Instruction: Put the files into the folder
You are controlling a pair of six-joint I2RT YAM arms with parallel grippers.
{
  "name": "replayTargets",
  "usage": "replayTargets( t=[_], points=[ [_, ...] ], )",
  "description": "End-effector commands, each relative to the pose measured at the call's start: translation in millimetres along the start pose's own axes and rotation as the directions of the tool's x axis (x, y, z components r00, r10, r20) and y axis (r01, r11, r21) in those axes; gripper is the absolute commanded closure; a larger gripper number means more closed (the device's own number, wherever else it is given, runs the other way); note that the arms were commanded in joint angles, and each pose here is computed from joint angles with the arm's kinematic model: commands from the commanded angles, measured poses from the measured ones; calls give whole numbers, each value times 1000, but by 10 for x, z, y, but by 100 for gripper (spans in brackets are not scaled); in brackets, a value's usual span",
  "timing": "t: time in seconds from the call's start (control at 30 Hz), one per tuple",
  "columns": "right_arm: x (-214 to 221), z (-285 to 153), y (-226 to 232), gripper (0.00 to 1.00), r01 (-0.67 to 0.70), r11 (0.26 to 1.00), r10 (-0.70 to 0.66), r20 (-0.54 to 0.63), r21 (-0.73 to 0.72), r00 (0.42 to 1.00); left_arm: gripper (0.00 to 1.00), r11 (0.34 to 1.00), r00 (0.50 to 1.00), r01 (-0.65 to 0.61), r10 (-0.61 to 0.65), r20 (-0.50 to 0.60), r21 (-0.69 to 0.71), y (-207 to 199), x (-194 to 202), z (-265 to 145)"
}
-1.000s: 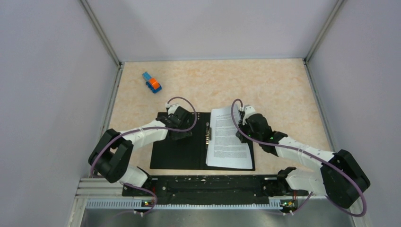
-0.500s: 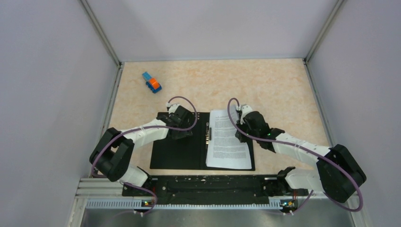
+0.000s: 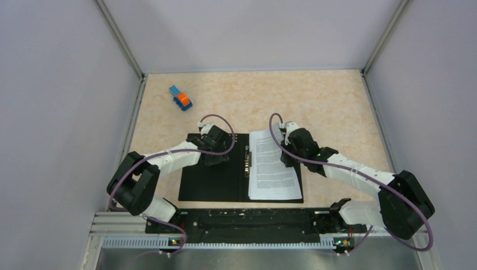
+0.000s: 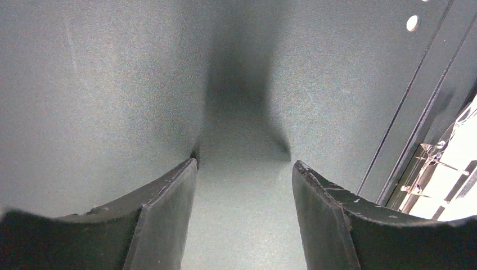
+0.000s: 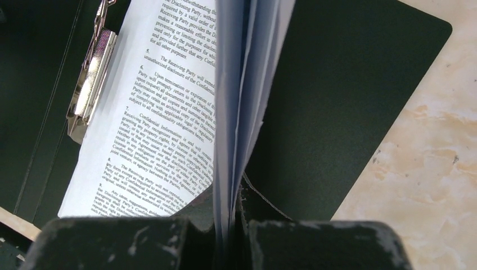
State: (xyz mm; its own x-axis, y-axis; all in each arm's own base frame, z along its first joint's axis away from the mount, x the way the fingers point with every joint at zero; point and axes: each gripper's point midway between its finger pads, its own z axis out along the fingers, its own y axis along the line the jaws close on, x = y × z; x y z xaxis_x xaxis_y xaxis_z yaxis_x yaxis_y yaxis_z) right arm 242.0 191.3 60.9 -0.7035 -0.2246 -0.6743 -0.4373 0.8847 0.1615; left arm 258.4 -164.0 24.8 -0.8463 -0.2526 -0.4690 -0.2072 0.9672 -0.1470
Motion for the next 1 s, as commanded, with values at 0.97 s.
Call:
replayTargets(
  t=[0.97],
  points=[
    [-89, 73, 37, 65, -76, 996, 78, -36, 54, 996, 33, 999, 1000, 6, -5, -15, 34, -119, -26, -7]
  ],
)
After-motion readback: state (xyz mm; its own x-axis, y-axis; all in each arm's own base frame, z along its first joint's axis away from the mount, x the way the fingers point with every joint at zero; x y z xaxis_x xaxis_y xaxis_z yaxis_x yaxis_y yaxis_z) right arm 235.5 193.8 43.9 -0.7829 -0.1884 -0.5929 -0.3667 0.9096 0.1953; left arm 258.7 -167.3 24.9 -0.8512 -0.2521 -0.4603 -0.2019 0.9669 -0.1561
